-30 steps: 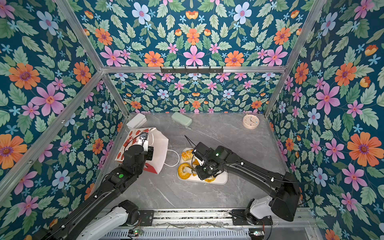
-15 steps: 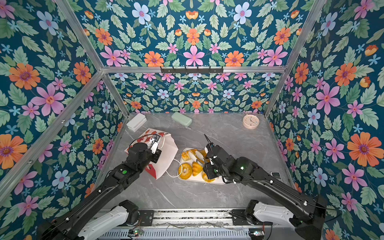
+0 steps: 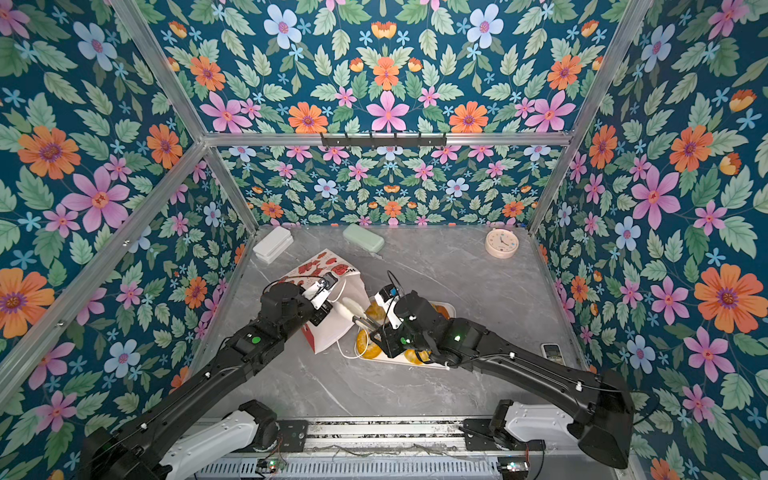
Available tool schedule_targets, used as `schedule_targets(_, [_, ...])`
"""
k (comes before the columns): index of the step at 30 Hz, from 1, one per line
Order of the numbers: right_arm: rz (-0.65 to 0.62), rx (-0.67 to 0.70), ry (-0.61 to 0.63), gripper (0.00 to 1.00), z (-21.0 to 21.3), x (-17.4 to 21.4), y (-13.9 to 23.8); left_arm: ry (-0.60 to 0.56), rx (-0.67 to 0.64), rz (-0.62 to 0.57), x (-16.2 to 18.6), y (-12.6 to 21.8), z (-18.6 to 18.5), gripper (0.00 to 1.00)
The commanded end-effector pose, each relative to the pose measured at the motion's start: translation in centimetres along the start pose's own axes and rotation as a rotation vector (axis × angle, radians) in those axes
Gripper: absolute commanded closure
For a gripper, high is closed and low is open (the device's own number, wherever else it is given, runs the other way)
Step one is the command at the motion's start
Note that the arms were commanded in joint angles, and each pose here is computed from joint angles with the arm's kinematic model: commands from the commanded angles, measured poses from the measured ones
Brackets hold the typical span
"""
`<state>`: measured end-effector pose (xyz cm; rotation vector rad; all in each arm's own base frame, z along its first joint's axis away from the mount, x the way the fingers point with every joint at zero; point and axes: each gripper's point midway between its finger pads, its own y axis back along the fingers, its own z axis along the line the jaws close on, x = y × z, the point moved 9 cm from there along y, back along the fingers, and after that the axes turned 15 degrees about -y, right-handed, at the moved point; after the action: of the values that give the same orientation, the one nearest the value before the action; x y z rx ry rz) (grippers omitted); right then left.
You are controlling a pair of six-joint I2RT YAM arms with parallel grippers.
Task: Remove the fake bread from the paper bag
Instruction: 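Reach the right tongs back into the bag toward the last yellow bread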
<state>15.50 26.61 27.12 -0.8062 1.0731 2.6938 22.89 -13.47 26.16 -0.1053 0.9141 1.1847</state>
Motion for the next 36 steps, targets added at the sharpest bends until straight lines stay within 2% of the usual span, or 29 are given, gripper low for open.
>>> schedule_targets(1, [-0.013, -0.101, 0.041, 0.65, 1.6, -0.8, -1.4, -0.050, 0.018, -0.061, -0.5, 0.1, -0.2, 1.00])
schedule_targets(8, [0.057, -0.066, 0.038, 0.66, 1.4, -0.4, -4.4, -0.051, 0.053, -0.075, 0.3, 0.5, -1.2, 1.00])
schedule_targets(14, [0.044, 0.057, 0.033, 0.69, 0.5, -0.9, -6.4, -0.026, 0.024, -0.095, 0.0, 1.2, -0.8, 1.00])
schedule_targets(21, [0.034, 0.081, 0.040, 0.68, 0.2, -1.0, -7.8, -0.017, 0.016, -0.103, 0.0, 1.5, -0.7, 1.00])
schedule_targets(28, [0.013, 0.167, 0.186, 0.64, -0.6, -1.6, -12.0, -0.007, 0.028, -0.113, 0.1, 1.5, -1.0, 1.00])
schedule_targets(36, [-0.099, 0.213, 0.341, 0.61, -1.1, -2.7, -14.9, -0.001, 0.029, -0.120, 0.2, 1.9, -1.1, 1.00])
